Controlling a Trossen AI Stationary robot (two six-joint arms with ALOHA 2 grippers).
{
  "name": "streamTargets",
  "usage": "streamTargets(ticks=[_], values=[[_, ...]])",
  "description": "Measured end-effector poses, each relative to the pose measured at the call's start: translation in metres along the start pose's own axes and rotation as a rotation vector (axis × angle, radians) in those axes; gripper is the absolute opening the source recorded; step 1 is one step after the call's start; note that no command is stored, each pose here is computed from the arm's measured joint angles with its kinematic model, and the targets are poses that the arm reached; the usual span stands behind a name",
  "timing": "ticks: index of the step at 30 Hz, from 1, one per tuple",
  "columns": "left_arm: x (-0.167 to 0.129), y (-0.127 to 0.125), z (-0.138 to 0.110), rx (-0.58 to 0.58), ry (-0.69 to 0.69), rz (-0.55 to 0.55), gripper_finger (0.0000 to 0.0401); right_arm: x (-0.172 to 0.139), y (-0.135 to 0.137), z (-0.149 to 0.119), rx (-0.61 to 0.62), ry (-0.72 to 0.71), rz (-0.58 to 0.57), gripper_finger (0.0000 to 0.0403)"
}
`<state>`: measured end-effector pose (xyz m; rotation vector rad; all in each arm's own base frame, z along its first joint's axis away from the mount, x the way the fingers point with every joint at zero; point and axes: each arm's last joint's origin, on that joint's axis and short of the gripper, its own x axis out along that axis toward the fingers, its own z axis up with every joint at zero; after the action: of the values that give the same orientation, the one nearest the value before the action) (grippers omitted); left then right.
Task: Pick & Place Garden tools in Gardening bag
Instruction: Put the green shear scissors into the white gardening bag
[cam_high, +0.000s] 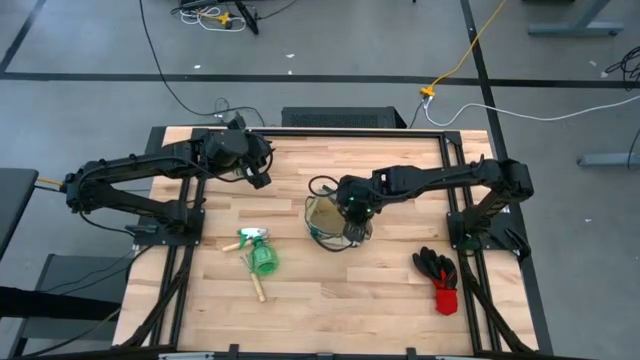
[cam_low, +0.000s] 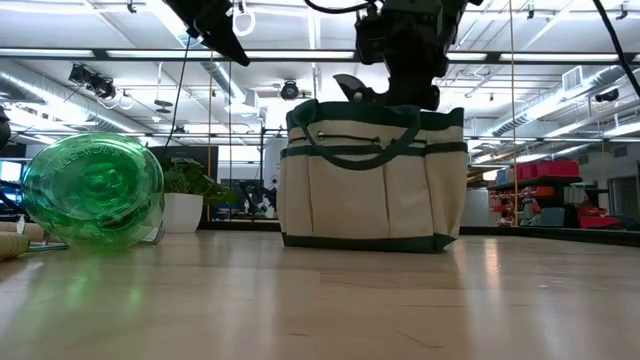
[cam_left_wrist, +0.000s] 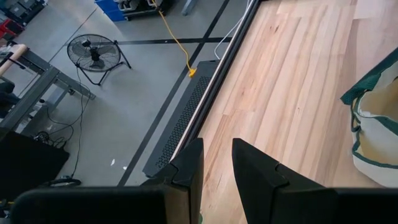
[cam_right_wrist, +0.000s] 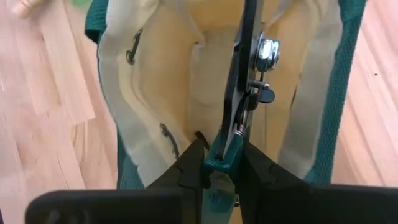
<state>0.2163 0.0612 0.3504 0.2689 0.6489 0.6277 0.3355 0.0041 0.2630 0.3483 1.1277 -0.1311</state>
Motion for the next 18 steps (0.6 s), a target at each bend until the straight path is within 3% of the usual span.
streamTargets(ticks=[14,18], values=[[0.0000,0.0000,0.0000,0.000,0.000,0.000,0.0092,0.0034,0.0036,-0.0023,-0.008,0.030,0.024,0.0053],[0.0000,0.0000,-0.0001,0.001,0.000,0.000,0.0092,0.0034,0.0035,-0.0023,-0.004,0.030,0.024,0.0110]])
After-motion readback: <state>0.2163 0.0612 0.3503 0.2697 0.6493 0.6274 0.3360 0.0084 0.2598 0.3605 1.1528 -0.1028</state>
